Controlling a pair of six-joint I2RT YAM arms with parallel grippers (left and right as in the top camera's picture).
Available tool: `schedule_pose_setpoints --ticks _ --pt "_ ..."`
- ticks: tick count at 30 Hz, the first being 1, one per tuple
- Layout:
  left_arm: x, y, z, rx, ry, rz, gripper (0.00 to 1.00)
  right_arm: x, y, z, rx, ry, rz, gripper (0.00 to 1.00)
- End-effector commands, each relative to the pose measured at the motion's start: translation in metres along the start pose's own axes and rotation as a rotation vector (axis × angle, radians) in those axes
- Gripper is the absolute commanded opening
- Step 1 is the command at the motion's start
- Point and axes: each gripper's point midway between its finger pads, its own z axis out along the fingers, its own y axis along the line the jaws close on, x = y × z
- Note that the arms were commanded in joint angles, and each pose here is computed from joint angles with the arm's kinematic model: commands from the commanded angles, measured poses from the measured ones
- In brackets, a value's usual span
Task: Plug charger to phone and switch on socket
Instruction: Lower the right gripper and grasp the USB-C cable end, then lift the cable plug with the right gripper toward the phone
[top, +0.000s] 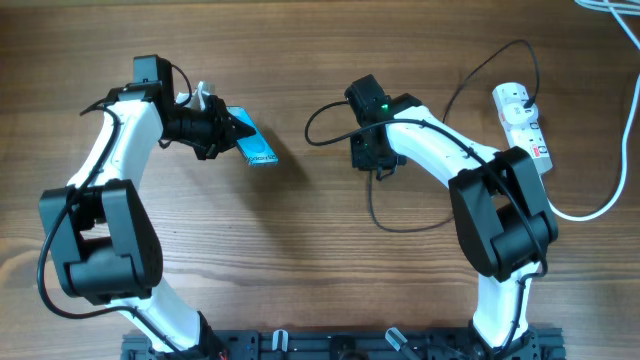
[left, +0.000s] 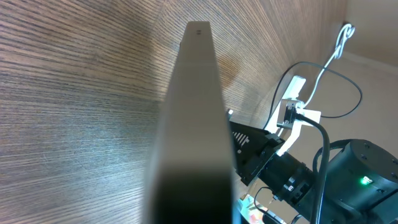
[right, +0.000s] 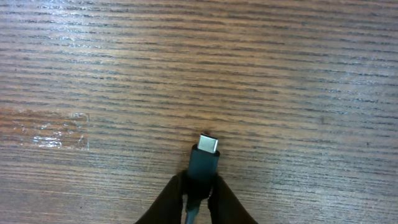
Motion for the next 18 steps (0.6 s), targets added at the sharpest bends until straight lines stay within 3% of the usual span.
schedule_pose_setpoints --ticks 1,3,6,7,13,15,18 --pt "0.003 -0.010 -0.005 0.026 -0.006 0.046 0.04 0.023 -0.003 0.023 0.020 0.087 0.003 0.10" --pt "0.003 -0.010 -0.005 0.026 -0.006 0.046 0.04 0.023 -0.003 0.023 0.020 0.088 0.002 0.07" --pt "0.003 -0.010 -0.005 0.026 -0.006 0.046 0.04 0.026 -0.004 0.022 0.024 0.101 0.005 0.22" --pt "0.003 -0.010 -0.005 0.026 -0.006 0.046 0.04 0.028 -0.004 0.022 0.024 0.108 0.005 0.22" --pt "0.002 -0.012 -0.005 0.034 -0.006 0.074 0.04 0.028 -0.004 0.022 0.025 0.110 0.001 0.05" --pt "0.003 -0.020 -0.006 0.082 0.002 0.119 0.04 0.027 -0.001 0.018 0.000 0.112 0.004 0.04" --pt "0.001 -0.032 -0.010 0.153 0.002 0.145 0.04 0.016 0.028 -0.009 -0.219 0.072 -0.149 0.04"
